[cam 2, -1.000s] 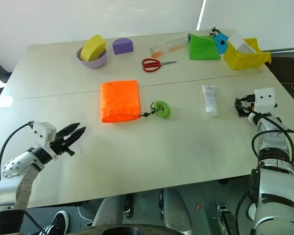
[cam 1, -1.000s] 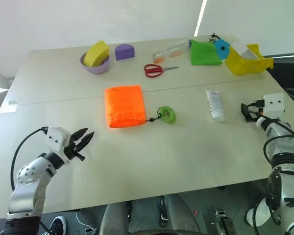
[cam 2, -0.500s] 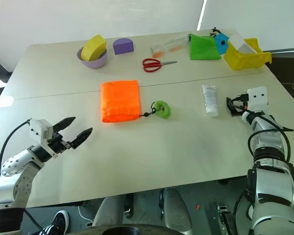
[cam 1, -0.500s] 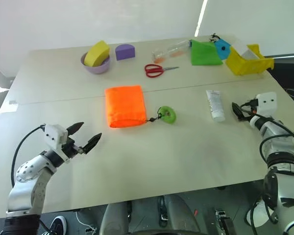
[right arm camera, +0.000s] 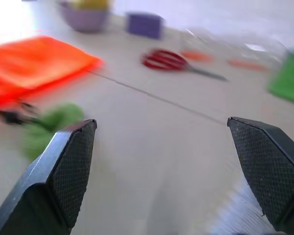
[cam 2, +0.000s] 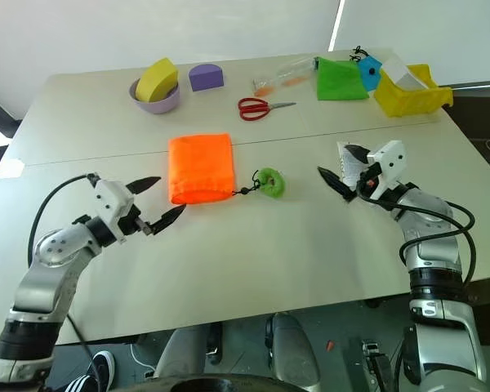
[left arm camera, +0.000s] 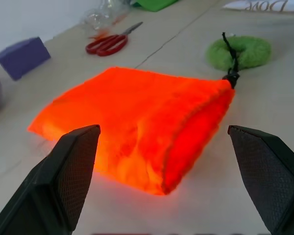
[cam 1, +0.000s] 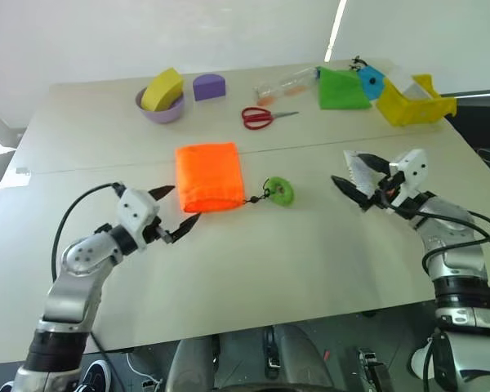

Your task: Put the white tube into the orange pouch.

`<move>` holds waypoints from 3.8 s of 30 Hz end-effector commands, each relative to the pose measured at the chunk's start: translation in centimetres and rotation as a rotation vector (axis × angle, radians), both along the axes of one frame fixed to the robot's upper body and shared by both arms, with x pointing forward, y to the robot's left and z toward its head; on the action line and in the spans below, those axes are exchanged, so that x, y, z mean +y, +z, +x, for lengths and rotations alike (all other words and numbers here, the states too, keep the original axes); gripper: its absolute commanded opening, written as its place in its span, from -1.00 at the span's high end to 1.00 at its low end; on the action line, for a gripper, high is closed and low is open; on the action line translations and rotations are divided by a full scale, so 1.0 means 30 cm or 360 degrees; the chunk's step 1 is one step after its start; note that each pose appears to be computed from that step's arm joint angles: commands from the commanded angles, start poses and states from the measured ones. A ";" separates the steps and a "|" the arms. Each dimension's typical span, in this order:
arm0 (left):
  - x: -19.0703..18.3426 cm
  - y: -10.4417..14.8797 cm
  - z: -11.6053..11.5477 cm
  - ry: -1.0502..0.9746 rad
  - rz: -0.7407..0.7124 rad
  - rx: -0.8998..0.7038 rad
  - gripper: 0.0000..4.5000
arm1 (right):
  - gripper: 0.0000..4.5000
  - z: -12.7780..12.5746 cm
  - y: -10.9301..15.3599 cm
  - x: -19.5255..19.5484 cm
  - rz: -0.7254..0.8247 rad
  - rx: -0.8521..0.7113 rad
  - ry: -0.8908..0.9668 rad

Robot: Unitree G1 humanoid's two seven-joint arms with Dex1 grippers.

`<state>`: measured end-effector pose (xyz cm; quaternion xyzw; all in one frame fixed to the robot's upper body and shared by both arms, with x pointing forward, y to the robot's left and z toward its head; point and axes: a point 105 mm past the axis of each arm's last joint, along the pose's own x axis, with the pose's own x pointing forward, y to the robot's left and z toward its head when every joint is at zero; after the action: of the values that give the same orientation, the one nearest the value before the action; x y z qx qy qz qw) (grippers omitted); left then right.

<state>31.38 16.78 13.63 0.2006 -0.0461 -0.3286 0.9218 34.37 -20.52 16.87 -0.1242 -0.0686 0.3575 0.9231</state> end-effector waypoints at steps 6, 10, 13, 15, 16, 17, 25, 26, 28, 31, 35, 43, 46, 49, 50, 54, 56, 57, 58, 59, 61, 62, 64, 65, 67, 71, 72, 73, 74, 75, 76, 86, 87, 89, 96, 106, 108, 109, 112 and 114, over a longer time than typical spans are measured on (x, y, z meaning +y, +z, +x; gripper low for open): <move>-0.074 0.045 0.042 -0.0010 0.0240 -0.0217 -0.99 | -1.00 -0.073 0.009 0.143 -0.0072 -0.0058 0.0158; -0.113 0.039 0.047 -0.0040 0.0370 -0.0282 -0.99 | -1.00 -0.074 -0.012 0.144 -0.0063 -0.0045 0.0129; -0.129 0.034 0.053 -0.0030 0.0476 -0.0326 -0.99 | -1.00 -0.081 -0.013 0.149 -0.0060 -0.0043 0.0144; -0.136 0.027 0.060 -0.0009 0.0565 -0.0363 -0.99 | -1.00 -0.088 -0.018 0.154 -0.0076 -0.0040 0.0161; -0.138 0.027 0.066 0.0012 0.0588 -0.0382 -0.99 | -1.00 -0.089 -0.021 0.155 -0.0080 -0.0038 0.0164; -0.139 0.028 0.073 0.0041 0.0570 -0.0380 -0.99 | -1.00 -0.090 -0.024 0.157 -0.0081 -0.0036 0.0163; -0.160 0.004 0.100 0.0112 0.0599 -0.0398 -0.99 | -1.00 -0.085 -0.031 0.169 -0.0095 -0.0043 0.0164; -0.158 0.004 0.104 0.0128 0.0589 -0.0392 -0.99 | -1.00 -0.084 -0.030 0.169 -0.0095 -0.0044 0.0164; -0.152 0.007 0.110 0.0149 0.0586 -0.0393 -0.99 | -1.00 -0.083 -0.028 0.169 -0.0094 -0.0047 0.0162; -0.145 0.017 0.116 0.0167 0.0593 -0.0422 -0.99 | -1.00 -0.083 -0.030 0.165 -0.0101 -0.0048 0.0159; -0.140 -0.003 0.113 0.0163 0.0604 -0.0397 -0.99 | -1.00 -0.082 -0.030 0.162 -0.0112 -0.0051 0.0154; -0.151 0.000 0.110 0.0153 0.0583 -0.0414 0.05 | -1.00 -0.081 -0.032 0.161 -0.0125 -0.0050 0.0153; -0.147 -0.009 0.110 0.0151 0.0612 -0.0406 0.71 | -1.00 -0.081 -0.034 0.165 -0.0132 -0.0051 0.0155; -0.141 -0.017 0.109 0.0158 0.0600 -0.0380 0.99 | -1.00 -0.076 -0.028 0.163 -0.0135 -0.0060 0.0151; -0.138 -0.018 0.108 0.0160 0.0600 -0.0377 0.99 | -1.00 -0.075 -0.027 0.162 -0.0138 -0.0063 0.0149; -0.142 -0.018 0.097 0.0136 0.0540 -0.0335 0.99 | -1.00 -0.071 -0.029 0.160 -0.0147 -0.0067 0.0144; -0.159 -0.018 0.075 0.0066 0.0446 -0.0260 0.99 | -1.00 -0.070 -0.031 0.159 -0.0152 -0.0069 0.0142; -0.170 -0.020 0.057 0.0014 0.0403 -0.0217 0.99 | -1.00 -0.070 -0.031 0.160 -0.0154 -0.0071 0.0141; -0.180 -0.022 0.041 -0.0034 0.0367 -0.0177 0.99 | -1.00 -0.069 -0.031 0.160 -0.0156 -0.0073 0.0141; -0.183 -0.023 0.020 -0.0073 0.0343 -0.0135 0.99 | -1.00 -0.068 -0.033 0.160 -0.0161 -0.0077 0.0139; -0.177 -0.012 -0.005 -0.0102 0.0342 -0.0124 0.99 | -1.00 -0.068 -0.035 0.159 -0.0166 -0.0080 0.0137; -0.172 -0.006 -0.010 -0.0102 0.0339 -0.0118 0.99 | -1.00 -0.068 -0.036 0.159 -0.0168 -0.0081 0.0137; -0.154 0.011 -0.007 -0.0064 0.0365 -0.0149 0.99 | -1.00 -0.068 -0.038 0.159 -0.0171 -0.0083 0.0137; -0.151 0.018 -0.007 -0.0058 0.0368 -0.0156 0.99 | -1.00 -0.068 -0.039 0.159 -0.0172 -0.0084 0.0137; -0.150 0.026 -0.016 -0.0061 0.0358 -0.0141 0.99 | -1.00 -0.068 -0.042 0.159 -0.0175 -0.0085 0.0136; -0.162 0.016 -0.060 -0.0125 0.0406 -0.0091 0.99 | -1.00 -0.068 -0.045 0.160 -0.0185 -0.0088 0.0141; -0.164 0.012 -0.070 -0.0141 0.0418 -0.0078 0.99 | -1.00 -0.068 -0.046 0.160 -0.0189 -0.0089 0.0142; -0.165 0.011 -0.076 -0.0152 0.0424 -0.0072 0.99 | -1.00 -0.067 -0.047 0.160 -0.0191 -0.0090 0.0144; -0.165 0.015 -0.080 -0.0150 0.0409 -0.0063 0.99 | -1.00 -0.067 -0.047 0.160 -0.0192 -0.0091 0.0145; -0.163 0.019 -0.081 -0.0142 0.0403 -0.0060 0.99 | -1.00 -0.067 -0.047 0.160 -0.0193 -0.0093 0.0145; -0.165 0.026 -0.083 -0.0145 0.0391 -0.0061 0.99 | -1.00 -0.066 -0.047 0.161 -0.0195 -0.0095 0.0146; -0.137 0.018 -0.037 -0.0015 0.0445 -0.0105 0.99 | -1.00 -0.045 -0.050 0.150 -0.0215 -0.0112 0.0099; -0.135 0.016 -0.030 -0.0003 0.0445 -0.0111 0.99 | -1.00 -0.038 -0.053 0.143 -0.0217 -0.0100 0.0075; -0.181 0.002 -0.023 -0.0056 0.0340 -0.0109 0.99 | -1.00 0.028 -0.062 0.052 -0.0222 -0.0060 -0.0238; -0.218 -0.013 -0.018 -0.0062 0.0256 -0.0148 0.99 | -1.00 0.110 -0.013 -0.103 -0.0083 0.0100 -0.0753; -0.234 0.003 -0.007 -0.0089 0.0227 -0.0190 0.99 | -1.00 0.090 -0.028 -0.154 -0.0052 0.0681 -0.1030; -0.234 0.005 -0.007 -0.0088 0.0221 -0.0193 0.99 | -1.00 0.087 -0.022 -0.163 -0.0113 0.0676 -0.1082; -0.235 0.006 -0.007 -0.0088 0.0219 -0.0195 0.99 | -1.00 0.087 -0.028 -0.172 -0.0100 0.0700 -0.1116; -0.236 0.006 -0.007 -0.0088 0.0218 -0.0197 0.99 | -1.00 0.085 -0.056 -0.200 -0.0115 0.0742 -0.1223; -0.235 0.006 -0.008 -0.0086 0.0218 -0.0195 0.99 | -1.00 0.088 -0.074 -0.224 -0.0095 0.0760 -0.1300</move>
<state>31.29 9.93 12.62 0.2807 -0.0587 -0.3450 0.8938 36.85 -26.43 13.70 -0.0832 0.2257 0.0106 0.9706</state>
